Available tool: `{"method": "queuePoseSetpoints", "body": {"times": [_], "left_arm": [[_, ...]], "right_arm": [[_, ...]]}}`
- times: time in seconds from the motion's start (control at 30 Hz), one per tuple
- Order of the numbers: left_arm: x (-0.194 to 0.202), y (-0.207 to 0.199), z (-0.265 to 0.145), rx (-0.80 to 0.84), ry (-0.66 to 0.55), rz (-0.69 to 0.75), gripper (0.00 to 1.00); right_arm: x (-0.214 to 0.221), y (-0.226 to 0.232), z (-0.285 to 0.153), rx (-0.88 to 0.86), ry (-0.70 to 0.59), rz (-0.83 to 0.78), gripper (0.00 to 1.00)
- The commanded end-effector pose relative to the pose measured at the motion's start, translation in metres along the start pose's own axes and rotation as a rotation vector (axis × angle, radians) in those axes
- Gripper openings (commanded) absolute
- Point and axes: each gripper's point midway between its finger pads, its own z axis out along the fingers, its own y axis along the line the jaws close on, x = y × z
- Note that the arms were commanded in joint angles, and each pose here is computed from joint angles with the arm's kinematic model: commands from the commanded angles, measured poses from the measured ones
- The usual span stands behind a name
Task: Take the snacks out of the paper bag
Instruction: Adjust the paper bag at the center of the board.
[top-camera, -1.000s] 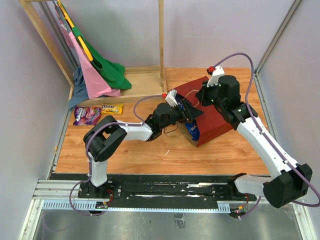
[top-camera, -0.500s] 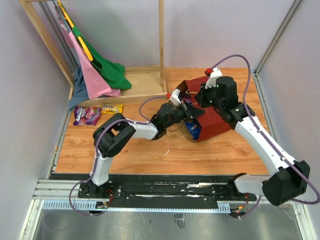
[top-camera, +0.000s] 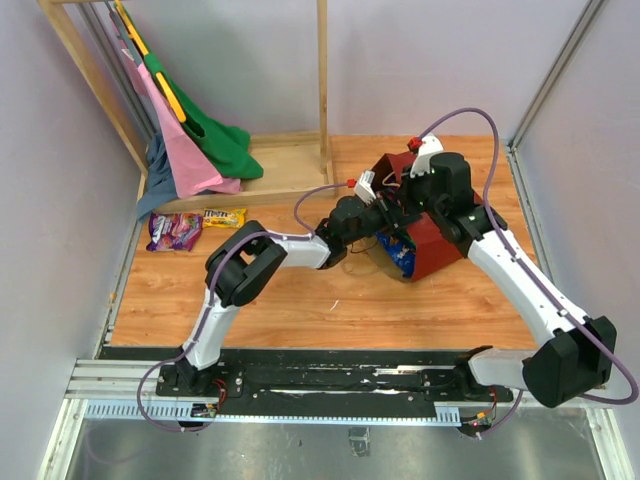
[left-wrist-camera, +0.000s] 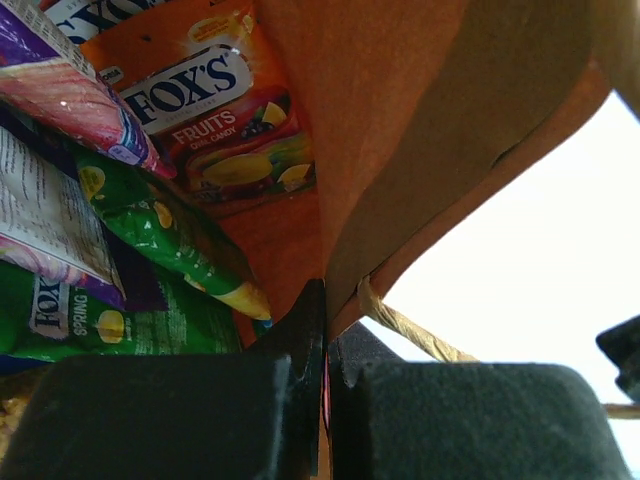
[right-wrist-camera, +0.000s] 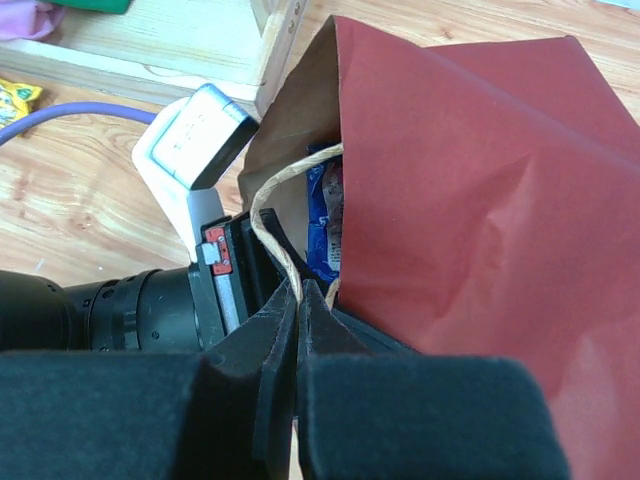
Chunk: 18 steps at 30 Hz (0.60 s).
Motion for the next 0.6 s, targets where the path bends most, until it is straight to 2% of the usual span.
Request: {"method": "queuePoseSetpoints", "body": {"times": [0.0,0.27,0.43,0.47,0.57], "left_arm": [[0.001,0.01,0.018,0.01,0.042,-0.015,0.01],[-0.003,0.015,0.055,0.035,0.07,-0.034,0.01],[-0.003,0.012,0.056,0.043,0.072,-0.027,0.01],[-0.005,0.009,0.054,0.046,0.07,-0.018,0.04],[-0.007,-0.002,0.041,0.063,0.076,0.013,0.39]], "right_arm": [[-0.003,-0.026,0.006,0.065,0.005,-0.037,0.01],[-0.014,-0.056,0.012,0.09,0.004,-0.008,0.01],[-0.011,-0.054,0.016,0.059,0.024,-0.002,0.01],[-0.011,-0.052,0.015,0.052,0.022,-0.002,0.01],[-0.017,-0.05,0.012,0.042,0.005,-0.002,0.01]]}}
